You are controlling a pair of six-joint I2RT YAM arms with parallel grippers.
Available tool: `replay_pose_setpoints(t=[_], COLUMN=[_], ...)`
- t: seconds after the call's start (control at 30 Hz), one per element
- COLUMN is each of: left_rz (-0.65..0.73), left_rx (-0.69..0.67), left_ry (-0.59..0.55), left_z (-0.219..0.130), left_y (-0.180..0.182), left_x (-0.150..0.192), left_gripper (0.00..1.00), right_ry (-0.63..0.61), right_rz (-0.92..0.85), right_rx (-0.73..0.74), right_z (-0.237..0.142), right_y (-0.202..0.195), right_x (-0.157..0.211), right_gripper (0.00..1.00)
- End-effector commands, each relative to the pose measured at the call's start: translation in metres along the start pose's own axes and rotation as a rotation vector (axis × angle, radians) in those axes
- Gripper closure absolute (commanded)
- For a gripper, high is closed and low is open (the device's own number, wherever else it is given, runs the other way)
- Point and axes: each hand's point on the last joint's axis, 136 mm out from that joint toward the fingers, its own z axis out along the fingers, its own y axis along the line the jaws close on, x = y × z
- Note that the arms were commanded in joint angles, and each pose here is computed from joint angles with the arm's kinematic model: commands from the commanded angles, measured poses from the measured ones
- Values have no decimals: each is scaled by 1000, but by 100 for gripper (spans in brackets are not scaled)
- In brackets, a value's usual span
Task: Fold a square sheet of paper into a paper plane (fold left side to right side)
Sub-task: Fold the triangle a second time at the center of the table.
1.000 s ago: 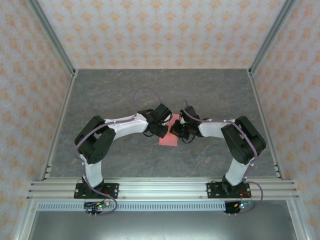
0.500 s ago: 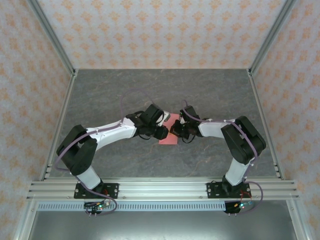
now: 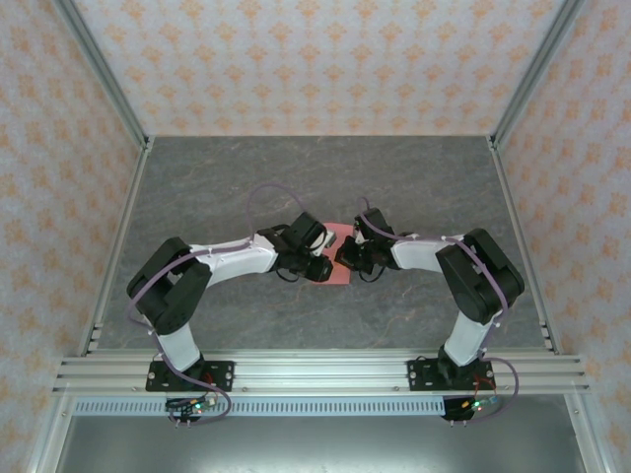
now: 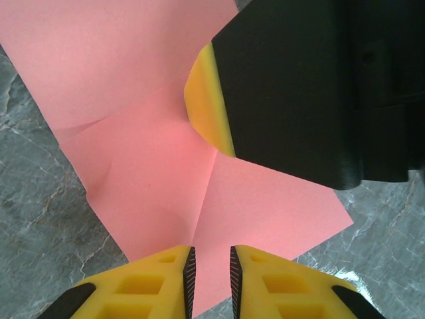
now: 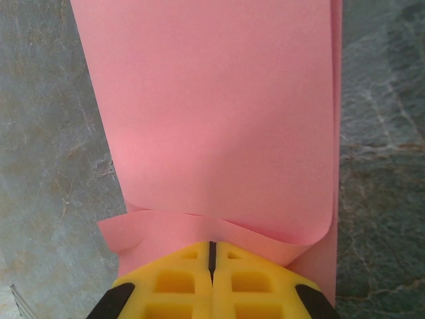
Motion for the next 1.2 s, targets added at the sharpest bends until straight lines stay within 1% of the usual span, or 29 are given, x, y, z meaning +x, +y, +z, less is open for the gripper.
replay_pose_setpoints(t=[0.0,0.37,0.63,0.77,0.9,1.03,1.17], left_rz=[-24,-36,-45,-47,-45,-47,-52], left_rx=[-29,-54,-47,-52,-68,-89,-95], left_ry=[7,-2,12,19,37,53,57], left_z=[7,4,11,13,16,20,22], left_y=[10,18,19,21,25,30,32], left_x=[7,15,21,23,28,33,35], left_gripper=[76,76,77,80,82,84,84], right_ry=[3,5,3,-7,-52,-92,-77], right_rz=[-11,-20,-20,-28,-59,-86,-79], right_rx=[57,55,47,6,-42,-53,-55], right_z=[-2,-4,-4,-8,-23,-40,-41], right_y=[-11,-10,-8,4,24,33,31], right_x=[4,6,5,2,-7,-10,-2], right_gripper=[100,100,100,100,100,92,90])
